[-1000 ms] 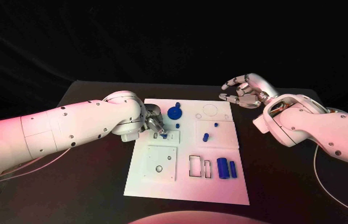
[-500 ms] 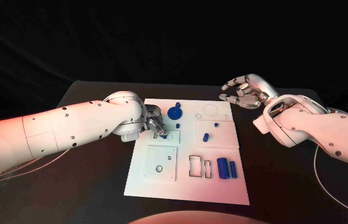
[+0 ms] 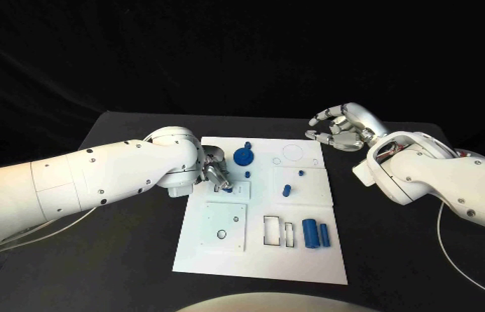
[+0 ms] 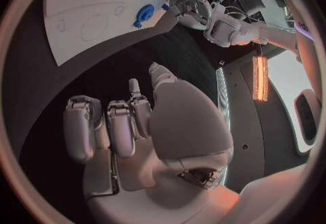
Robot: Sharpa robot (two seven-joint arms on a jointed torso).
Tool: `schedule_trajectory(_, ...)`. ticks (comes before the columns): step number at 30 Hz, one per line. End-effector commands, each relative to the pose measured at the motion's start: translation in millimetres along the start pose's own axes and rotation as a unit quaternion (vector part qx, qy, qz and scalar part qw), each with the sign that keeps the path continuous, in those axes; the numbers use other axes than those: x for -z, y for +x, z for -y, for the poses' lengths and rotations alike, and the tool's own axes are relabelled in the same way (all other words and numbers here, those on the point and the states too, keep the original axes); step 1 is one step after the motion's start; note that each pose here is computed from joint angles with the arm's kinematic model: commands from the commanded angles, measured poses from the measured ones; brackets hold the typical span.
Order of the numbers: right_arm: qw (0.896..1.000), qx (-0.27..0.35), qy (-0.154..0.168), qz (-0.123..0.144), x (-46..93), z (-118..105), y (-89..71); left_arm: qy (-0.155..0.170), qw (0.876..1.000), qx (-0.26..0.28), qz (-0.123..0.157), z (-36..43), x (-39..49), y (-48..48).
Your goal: Assemble the parts on the task board
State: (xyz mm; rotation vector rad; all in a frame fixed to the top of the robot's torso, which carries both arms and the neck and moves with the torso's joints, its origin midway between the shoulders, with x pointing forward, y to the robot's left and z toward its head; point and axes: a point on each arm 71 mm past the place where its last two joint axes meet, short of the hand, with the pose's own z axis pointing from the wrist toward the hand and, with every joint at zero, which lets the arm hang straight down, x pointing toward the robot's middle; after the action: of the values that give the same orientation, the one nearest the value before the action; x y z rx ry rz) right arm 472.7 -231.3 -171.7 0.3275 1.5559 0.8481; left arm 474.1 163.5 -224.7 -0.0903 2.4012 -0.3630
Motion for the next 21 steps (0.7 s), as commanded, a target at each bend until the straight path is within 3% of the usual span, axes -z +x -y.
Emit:
schedule_trajectory(1, 1.000, 0.000, -0.001, -0.007, 0.4, 0.2, 1.5, -0.002, 1.000, -0.012, -0.013, 0.9, -0.1, 3.5)
schedule_trajectory(21, 1.000, 0.000, 0.001, -0.008, 0.6, 1.1, 2.4, 0.000, 1.000, -0.005, -0.008, 2.4, -1.1, 2.8)
